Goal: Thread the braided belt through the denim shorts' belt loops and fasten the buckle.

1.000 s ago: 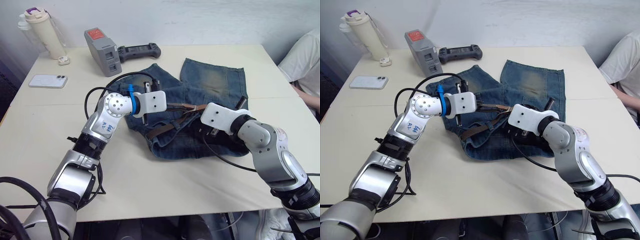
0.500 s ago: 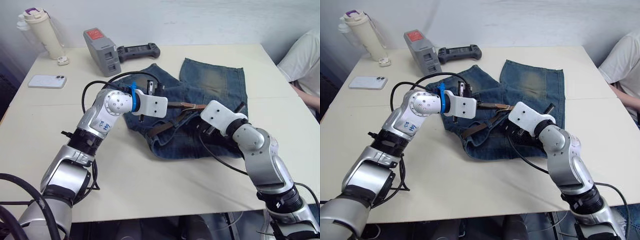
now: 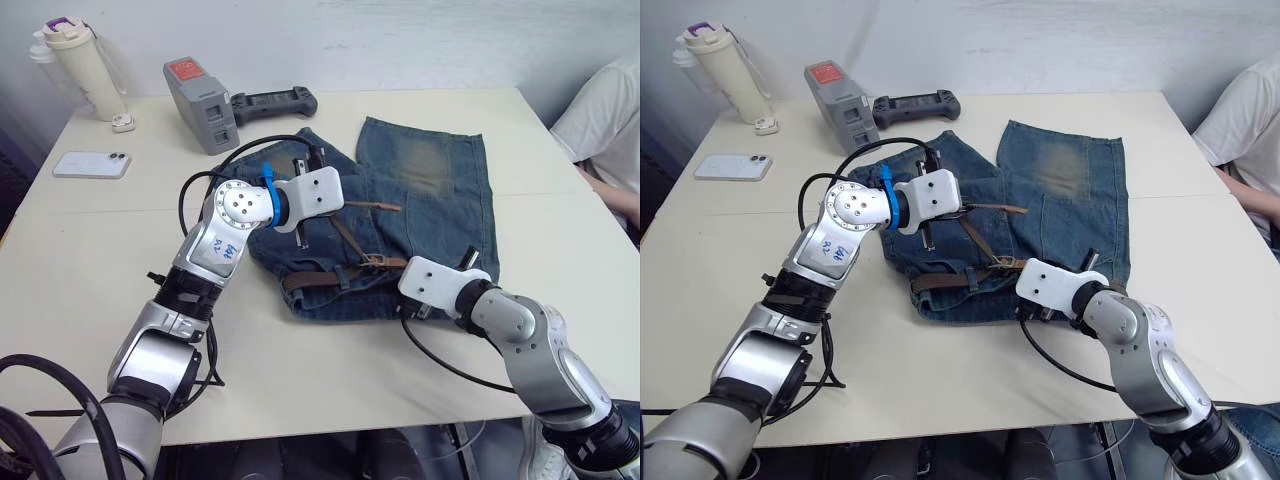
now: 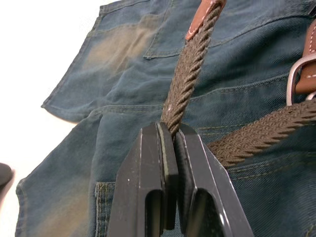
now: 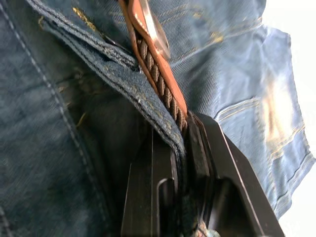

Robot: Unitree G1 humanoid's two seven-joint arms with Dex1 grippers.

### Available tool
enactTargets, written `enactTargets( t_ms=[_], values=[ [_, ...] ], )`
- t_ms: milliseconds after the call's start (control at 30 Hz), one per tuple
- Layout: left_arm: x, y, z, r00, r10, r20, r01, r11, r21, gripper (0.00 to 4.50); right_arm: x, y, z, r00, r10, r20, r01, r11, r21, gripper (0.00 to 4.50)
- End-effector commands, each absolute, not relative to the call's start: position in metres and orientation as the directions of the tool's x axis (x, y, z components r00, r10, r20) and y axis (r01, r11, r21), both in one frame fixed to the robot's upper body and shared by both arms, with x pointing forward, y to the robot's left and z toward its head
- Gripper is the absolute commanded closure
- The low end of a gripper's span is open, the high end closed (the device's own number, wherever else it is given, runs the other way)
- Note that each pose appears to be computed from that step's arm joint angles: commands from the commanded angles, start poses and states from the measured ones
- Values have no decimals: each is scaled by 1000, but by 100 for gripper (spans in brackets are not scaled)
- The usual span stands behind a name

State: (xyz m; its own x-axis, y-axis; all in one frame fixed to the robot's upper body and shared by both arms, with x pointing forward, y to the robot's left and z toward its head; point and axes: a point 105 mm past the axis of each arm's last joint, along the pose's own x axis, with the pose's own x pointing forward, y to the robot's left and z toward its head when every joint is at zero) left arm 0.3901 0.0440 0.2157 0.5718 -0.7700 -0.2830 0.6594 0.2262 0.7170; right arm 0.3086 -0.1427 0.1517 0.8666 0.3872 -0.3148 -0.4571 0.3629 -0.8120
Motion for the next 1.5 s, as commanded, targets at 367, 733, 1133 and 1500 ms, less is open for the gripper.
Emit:
enactTargets(
  t_ms=[367, 733, 1133, 1500],
  values=[
    [383, 42, 223, 584, -777, -236, 640, 261, 722, 450, 305, -129, 155, 844, 445, -298, -454, 299, -839, 74],
    [383, 45, 222, 591, -769, -244, 638, 261, 724, 450, 313, -122, 153, 848, 446, -286, -442, 299, -846, 74],
    [384, 52, 218, 595, -749, -290, 604, 179, 776, 450, 315, -132, 176, 896, 405, -184, -328, 324, -887, 446],
    [385, 54, 210, 580, -737, -347, 566, 58, 822, 450, 322, -140, 202, 932, 354, -78, -230, 410, -883, 446]
  ],
)
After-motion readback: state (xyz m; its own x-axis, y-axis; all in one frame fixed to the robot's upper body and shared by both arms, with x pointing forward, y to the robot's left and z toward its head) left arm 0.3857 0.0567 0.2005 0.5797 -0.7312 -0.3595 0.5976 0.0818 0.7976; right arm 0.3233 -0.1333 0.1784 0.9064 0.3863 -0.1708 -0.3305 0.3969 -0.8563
